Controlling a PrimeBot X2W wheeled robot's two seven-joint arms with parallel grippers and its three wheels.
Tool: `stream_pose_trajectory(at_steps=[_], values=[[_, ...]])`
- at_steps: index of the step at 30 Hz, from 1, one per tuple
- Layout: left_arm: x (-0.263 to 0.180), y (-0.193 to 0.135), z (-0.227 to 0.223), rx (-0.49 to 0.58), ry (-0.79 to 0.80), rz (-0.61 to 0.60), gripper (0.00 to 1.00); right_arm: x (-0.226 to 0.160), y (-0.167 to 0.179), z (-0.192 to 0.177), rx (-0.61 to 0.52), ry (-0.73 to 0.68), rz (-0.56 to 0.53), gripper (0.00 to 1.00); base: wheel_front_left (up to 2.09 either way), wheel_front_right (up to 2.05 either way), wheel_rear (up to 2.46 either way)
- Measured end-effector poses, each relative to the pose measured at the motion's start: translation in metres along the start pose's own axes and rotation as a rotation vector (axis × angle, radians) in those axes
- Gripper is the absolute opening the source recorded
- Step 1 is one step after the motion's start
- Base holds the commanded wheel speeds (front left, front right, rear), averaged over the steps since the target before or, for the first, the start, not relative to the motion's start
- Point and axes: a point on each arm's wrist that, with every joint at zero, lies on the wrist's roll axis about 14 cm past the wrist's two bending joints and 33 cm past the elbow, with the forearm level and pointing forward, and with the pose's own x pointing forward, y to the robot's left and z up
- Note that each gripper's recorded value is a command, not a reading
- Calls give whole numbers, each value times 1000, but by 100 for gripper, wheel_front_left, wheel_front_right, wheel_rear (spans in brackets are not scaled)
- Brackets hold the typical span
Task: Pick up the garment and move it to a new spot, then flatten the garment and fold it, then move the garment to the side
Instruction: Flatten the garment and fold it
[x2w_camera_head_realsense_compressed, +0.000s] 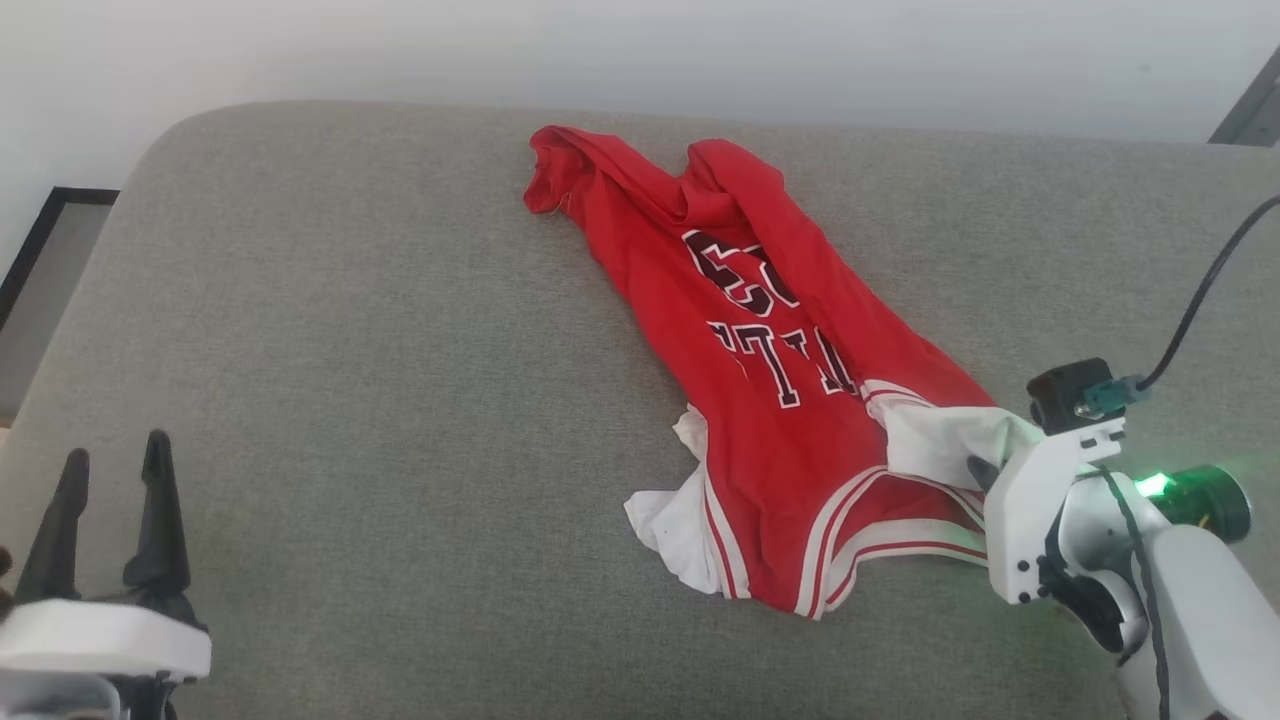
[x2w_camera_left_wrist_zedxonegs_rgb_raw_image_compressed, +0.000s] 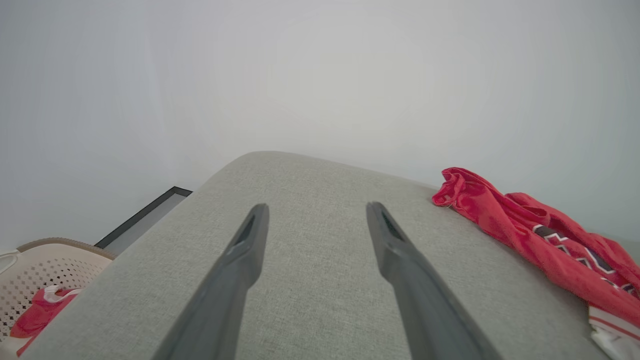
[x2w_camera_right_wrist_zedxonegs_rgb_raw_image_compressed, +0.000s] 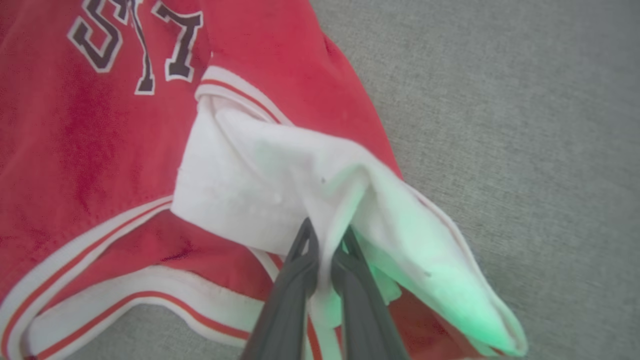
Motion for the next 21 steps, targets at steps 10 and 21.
stream_pose_trajectory(at_steps=[10,21], values=[[-11,6,-3,-38,-33,25,100,-9,-17,38,73,-119,-15,0,0,0,0],[-6,-7,-11,-46,-31,-12,100,-57,-130,31,216,-171,-303,0,0,0,0]])
